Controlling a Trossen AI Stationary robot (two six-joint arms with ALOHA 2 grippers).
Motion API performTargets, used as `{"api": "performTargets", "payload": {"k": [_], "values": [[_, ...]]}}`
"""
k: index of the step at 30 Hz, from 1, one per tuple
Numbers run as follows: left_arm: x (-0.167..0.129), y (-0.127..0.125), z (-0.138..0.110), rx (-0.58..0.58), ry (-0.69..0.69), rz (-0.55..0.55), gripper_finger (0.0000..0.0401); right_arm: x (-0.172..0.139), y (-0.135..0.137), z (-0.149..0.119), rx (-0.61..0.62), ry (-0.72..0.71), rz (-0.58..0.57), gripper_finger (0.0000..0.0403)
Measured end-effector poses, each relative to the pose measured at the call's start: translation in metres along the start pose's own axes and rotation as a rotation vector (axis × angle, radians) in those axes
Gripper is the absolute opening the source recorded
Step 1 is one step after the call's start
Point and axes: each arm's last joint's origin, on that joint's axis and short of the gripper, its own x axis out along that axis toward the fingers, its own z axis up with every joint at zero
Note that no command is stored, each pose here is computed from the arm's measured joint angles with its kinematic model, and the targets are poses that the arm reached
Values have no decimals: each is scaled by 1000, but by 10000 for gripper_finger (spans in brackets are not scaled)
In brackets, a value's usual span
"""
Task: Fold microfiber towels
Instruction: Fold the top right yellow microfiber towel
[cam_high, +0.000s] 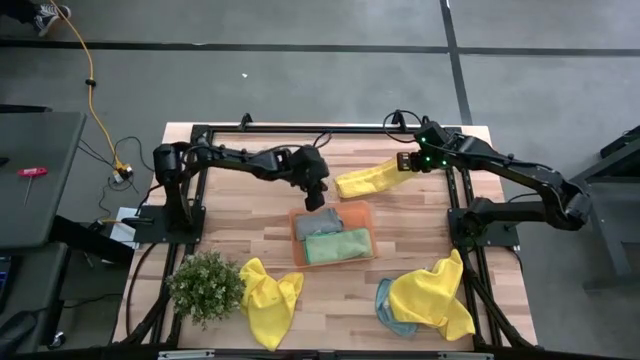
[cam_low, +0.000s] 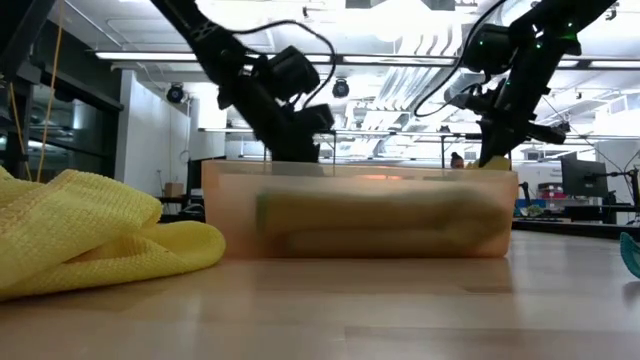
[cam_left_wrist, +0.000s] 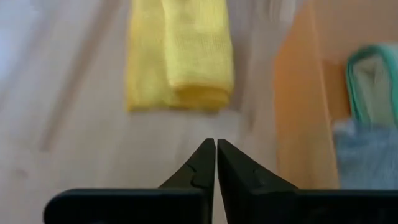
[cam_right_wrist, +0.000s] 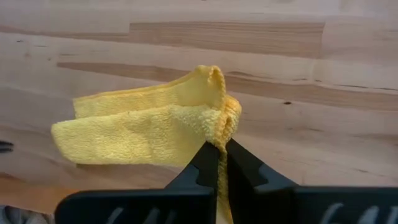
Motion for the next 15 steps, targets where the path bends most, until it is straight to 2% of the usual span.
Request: {"api": "performTargets", "payload": {"k": [4,7,12,15], "values": [[6,-8,-11,-16,-42,-23,2,0,3,-2,2,23,28,0],[8,-10,-14,-14,-69,12,1,0,8,-8,-5,54,59,0],[6,-1,-11,-30,-101,85,0,-2,22,-16,3,54,115,0],[5,8,-10,-35,-112,89,0,-2,29,-19,20,41,149,0]]}}
